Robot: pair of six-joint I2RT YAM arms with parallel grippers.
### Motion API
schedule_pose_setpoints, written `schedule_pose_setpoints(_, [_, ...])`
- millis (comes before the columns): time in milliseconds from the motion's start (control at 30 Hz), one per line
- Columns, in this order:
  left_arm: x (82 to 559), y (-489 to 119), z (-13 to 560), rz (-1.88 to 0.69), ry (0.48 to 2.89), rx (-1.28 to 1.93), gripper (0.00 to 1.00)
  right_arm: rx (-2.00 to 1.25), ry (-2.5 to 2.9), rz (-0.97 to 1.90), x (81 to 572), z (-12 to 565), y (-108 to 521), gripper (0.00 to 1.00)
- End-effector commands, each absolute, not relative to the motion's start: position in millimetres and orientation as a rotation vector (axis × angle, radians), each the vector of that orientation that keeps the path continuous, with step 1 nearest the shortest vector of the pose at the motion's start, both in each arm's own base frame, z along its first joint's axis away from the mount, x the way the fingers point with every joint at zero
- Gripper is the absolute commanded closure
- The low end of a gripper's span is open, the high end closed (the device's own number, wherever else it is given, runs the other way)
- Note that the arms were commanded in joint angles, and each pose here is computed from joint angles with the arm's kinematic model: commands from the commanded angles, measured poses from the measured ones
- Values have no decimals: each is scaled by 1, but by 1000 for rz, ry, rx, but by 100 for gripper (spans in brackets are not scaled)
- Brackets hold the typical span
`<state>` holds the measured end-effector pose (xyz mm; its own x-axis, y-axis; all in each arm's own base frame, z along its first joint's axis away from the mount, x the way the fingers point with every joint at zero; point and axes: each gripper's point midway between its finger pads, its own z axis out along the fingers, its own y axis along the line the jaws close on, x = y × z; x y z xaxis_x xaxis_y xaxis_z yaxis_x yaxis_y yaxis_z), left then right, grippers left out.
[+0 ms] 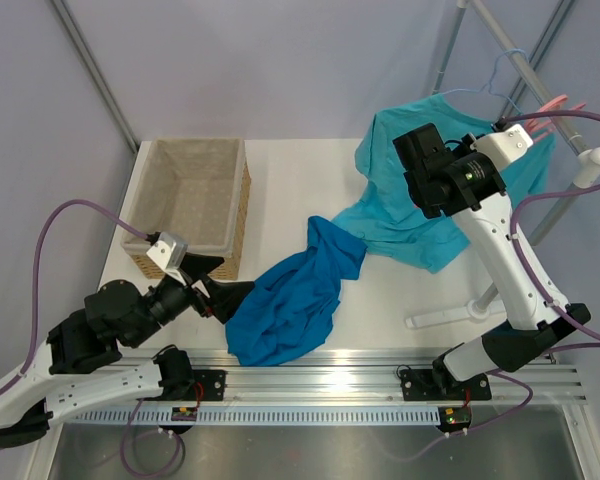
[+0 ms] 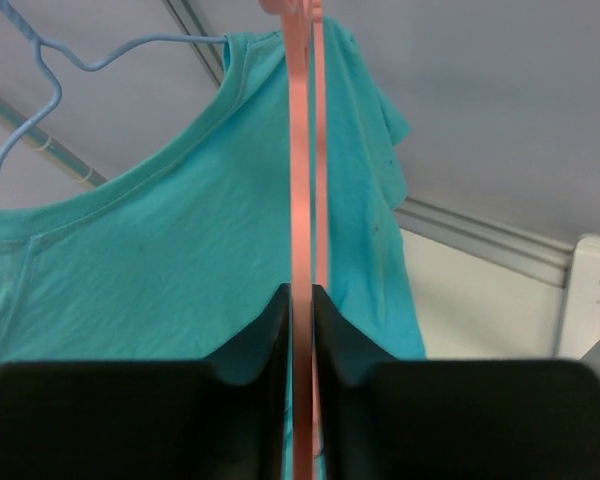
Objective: Remove the t-shirt from the hanger
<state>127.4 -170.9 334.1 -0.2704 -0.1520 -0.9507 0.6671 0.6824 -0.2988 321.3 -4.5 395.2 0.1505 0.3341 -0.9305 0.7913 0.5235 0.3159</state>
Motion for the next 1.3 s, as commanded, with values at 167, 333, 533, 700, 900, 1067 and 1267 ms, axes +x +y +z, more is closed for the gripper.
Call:
schedule_pose_setpoints(167, [127,-175,342,-854,1627,426,1,1032,1488,-445,299,397,-16,38])
schedule_pose_setpoints(333, [132,-180,337,-802,1631,471,1,929,1620,-363,283,397,-12,11])
schedule_pose_setpoints(533, [141,-198,326,-711,1690,574,1,705,1877,-281,269,360,8,1])
schedule_pose_setpoints(700, [142,-230,283,-643,1817,751,1,468,2028,-200,253,327,23,1])
schedule_pose_setpoints(900, [144,-259,227,-548,1977,925,1,131,2071,121,220,311,59,0])
schedule_pose_setpoints(1067, [157,-271,187,-391,2111,975,1,111,2044,195,207,314,62,0])
schedule_pose_setpoints(1267, [166,-280,149,-265,2204,1016,1,102,2075,324,192,304,76,0])
